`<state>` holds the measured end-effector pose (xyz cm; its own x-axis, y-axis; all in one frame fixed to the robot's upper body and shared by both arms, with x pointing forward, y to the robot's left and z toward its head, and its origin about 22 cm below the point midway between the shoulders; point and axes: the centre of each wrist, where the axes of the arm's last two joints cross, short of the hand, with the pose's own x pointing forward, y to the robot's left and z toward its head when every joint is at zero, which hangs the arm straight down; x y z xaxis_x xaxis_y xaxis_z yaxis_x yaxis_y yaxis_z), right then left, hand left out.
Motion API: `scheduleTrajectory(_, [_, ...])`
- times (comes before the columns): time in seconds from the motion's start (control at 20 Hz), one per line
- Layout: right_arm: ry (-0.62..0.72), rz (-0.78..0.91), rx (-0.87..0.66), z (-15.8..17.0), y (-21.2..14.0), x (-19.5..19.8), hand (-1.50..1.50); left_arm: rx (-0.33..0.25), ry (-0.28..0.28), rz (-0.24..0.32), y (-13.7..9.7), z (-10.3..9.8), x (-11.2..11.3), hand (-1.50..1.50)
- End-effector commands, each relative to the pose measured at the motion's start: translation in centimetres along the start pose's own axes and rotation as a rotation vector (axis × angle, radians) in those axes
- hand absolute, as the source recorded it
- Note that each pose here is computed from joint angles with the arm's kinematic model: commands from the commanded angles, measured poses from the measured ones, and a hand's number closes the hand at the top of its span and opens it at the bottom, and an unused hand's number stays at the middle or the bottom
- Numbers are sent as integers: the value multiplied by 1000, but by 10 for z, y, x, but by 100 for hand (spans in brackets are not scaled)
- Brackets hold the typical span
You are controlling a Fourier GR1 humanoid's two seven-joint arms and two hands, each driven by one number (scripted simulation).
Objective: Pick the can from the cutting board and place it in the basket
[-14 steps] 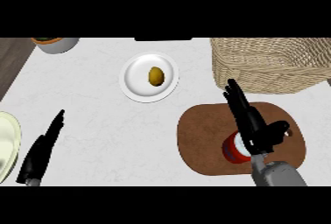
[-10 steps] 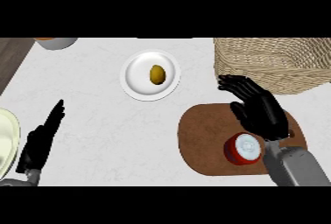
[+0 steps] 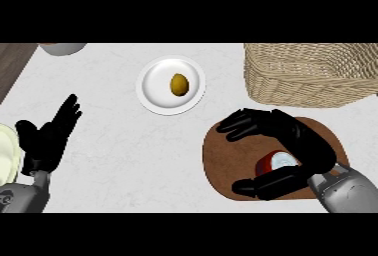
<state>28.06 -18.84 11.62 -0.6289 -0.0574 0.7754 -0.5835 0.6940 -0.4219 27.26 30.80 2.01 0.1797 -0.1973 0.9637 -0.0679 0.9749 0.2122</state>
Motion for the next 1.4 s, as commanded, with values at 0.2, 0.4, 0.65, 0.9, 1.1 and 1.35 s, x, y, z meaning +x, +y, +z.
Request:
scheduleTrajectory(0.2, [86,149,35,-28,21,65,-150,-10,2,26,14,-6,18,0])
scheduleTrajectory(0.4, [294,316,141,-23,7,98,-150,-10,20,30,11,-15,18,0])
scheduleTrajectory(0.65, [522,777,101,-40,-47,135,-150,11,16,32,14,-13,21,0])
scheduleTrajectory(0.9, [664,793,101,-62,-101,183,-150,-25,26,34,9,-12,20,0])
scheduleTrajectory(1.1, [760,711,358,-56,-108,175,-150,3,22,20,19,-18,14,0])
scheduleTrajectory(1.35, [810,621,419,-44,-150,190,-150,-24,2,32,19,-8,26,0])
